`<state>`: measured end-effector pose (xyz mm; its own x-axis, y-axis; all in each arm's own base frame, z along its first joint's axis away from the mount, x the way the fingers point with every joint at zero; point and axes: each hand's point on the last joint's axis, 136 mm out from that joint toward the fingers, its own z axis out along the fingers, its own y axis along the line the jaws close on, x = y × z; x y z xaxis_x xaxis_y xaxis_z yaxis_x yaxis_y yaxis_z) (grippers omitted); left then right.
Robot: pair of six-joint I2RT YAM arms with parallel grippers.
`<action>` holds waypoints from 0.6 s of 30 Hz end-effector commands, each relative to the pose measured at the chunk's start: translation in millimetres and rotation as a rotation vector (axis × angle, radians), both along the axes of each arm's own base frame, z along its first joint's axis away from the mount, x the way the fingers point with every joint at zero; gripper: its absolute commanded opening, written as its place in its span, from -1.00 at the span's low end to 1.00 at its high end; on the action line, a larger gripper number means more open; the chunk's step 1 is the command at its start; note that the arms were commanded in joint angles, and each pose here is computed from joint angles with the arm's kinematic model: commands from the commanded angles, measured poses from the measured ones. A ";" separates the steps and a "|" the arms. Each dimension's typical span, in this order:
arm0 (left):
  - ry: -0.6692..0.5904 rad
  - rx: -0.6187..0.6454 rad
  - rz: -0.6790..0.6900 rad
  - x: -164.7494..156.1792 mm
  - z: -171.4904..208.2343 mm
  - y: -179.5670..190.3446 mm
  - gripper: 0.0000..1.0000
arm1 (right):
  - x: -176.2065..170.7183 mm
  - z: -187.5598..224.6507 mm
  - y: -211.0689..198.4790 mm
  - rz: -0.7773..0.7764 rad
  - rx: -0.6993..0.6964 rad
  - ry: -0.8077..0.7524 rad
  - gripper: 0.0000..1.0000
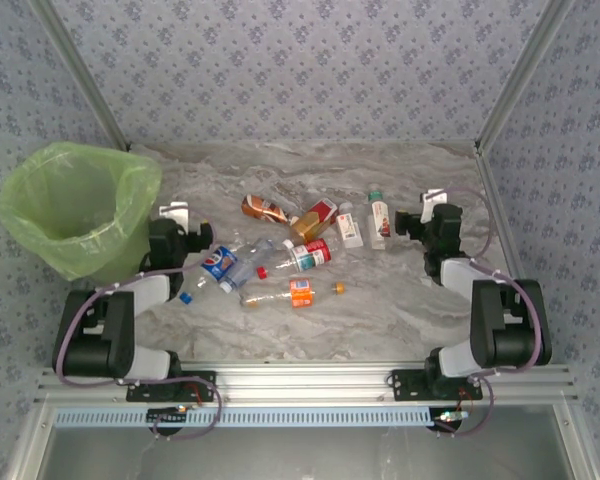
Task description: Put the plastic bottles in the bin
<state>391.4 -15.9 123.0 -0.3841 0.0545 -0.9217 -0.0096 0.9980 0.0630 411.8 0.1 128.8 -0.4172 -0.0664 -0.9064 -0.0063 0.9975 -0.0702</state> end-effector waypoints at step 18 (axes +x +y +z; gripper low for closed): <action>0.392 -0.242 0.166 -66.3 29.3 -39.6 0.98 | -42.5 68.7 3.4 -0.142 0.266 -0.027 0.98</action>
